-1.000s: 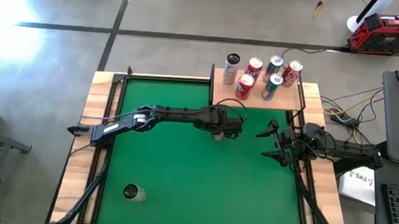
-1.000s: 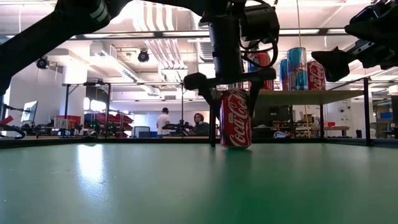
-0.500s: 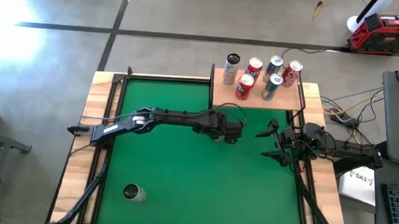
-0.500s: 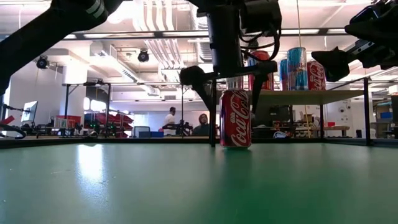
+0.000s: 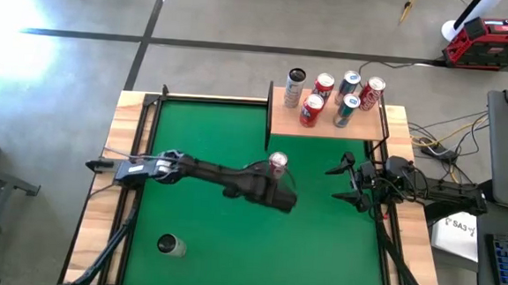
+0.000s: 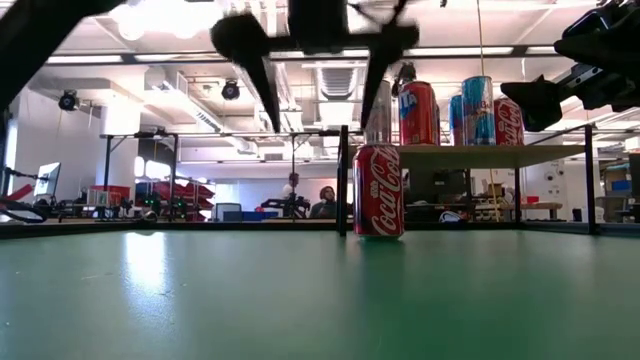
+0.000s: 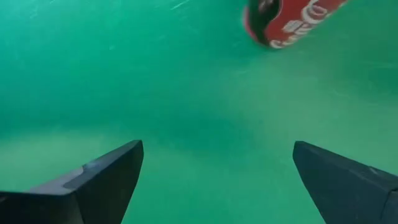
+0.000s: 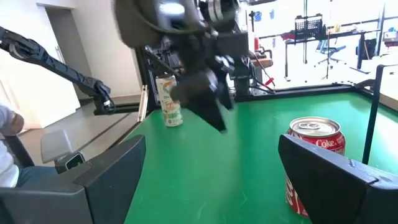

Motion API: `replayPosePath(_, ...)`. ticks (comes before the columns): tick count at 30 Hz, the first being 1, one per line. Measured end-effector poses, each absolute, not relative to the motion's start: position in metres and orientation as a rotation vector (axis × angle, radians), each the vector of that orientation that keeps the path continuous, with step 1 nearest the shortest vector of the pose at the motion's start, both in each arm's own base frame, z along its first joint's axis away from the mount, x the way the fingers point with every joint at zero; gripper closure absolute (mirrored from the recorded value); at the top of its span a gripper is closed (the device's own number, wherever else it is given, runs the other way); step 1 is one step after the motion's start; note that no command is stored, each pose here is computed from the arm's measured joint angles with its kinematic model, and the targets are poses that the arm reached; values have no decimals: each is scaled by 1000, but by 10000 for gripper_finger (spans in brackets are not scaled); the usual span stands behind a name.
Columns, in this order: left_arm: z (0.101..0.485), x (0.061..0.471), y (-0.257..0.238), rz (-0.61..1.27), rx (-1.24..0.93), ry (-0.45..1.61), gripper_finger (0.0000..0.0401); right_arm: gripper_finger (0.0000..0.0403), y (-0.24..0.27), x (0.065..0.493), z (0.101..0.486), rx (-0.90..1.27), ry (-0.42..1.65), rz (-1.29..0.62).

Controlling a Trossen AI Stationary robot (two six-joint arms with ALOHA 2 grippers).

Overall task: Place canned beverage on shelf
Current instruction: Move the white-yellow soda can to the center of the table

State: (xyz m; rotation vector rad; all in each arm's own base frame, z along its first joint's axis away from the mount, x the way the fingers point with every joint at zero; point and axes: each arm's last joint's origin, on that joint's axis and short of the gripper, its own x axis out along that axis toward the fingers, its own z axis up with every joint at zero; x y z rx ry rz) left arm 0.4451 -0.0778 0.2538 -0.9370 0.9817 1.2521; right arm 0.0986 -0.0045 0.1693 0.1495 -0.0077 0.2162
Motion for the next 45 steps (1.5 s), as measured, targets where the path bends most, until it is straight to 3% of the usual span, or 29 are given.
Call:
replayPosePath(6, 267, 428, -117, 1282, -1059, 878, 3, 44, -5, 99, 169, 150, -7, 216)
replayPosePath(14, 264, 395, -150, 1373, -1165, 954, 4, 44, -5, 99, 169, 150, -8, 216)
replayPosePath(24, 304, 310, -187, 1437, -1359, 918, 4, 44, -5, 99, 169, 150, -8, 216)
replayPosePath(31, 324, 253, -180, 1488, -1476, 886, 4, 44, -5, 99, 169, 150, -8, 216)
replayPosePath(39, 336, 229, -174, 1567, -1599, 1019, 4, 44, -5, 99, 169, 150, -8, 216)
replayPosePath(45, 325, 227, -199, 1636, -1634, 984, 4, 44, -5, 99, 169, 150, -7, 216)
